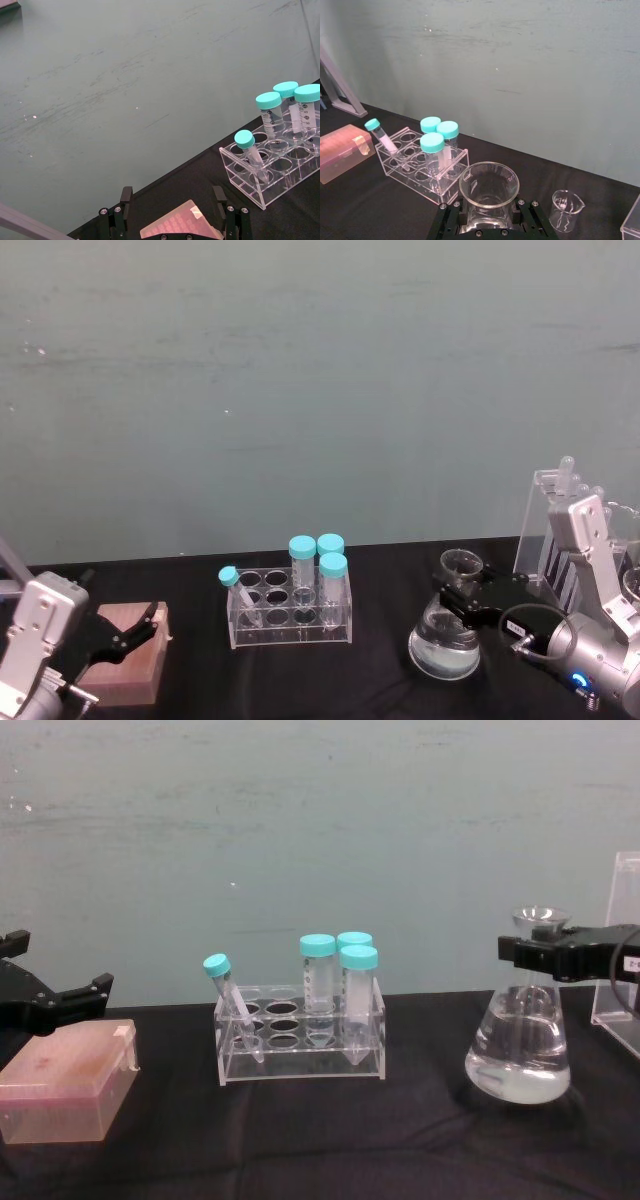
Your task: Place the experimental apparatus aside using one hand.
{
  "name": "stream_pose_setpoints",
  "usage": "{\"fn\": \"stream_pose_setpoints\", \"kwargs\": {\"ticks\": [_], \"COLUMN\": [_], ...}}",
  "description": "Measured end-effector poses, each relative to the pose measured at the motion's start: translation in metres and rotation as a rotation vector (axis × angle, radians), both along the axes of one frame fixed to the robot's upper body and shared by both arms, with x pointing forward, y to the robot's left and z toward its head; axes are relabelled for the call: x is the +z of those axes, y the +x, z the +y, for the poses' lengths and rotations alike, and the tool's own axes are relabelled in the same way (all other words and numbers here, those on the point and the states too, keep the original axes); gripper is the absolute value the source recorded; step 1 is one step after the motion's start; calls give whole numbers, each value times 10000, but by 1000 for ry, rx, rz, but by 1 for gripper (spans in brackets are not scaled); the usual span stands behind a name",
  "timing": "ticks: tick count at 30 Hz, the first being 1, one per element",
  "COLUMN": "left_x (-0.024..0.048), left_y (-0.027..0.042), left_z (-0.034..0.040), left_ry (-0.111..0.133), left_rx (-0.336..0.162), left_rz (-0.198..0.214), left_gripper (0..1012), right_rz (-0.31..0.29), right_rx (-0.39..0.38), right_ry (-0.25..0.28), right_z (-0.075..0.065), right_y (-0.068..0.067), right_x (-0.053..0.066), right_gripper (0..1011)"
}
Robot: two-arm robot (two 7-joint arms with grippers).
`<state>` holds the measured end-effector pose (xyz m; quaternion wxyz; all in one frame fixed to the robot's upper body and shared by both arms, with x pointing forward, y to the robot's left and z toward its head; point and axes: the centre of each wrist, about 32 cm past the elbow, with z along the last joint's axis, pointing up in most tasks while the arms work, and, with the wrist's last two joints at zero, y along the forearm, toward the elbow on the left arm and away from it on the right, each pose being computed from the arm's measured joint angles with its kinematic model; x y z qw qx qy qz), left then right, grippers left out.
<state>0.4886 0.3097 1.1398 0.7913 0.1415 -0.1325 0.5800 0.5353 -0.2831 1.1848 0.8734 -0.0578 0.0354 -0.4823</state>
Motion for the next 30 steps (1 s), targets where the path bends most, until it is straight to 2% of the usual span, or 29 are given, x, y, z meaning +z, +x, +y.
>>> {"fn": "stream_pose_setpoints", "kwargs": {"ticks": [13,30], "left_x": [0,0], "left_y": [0,0], "left_z": [0,0], "left_ry": [0,0], "left_rx": [0,0], "left_rz": [0,0], "left_gripper": [1000,1000], "right_rz": [-9,15], "right_rx": [-37,-92], "right_ry": [-30,-36], "right_z": [-31,-107], "right_y": [-13,-25], "right_x": [-5,-45], "right_gripper": [450,450]}}
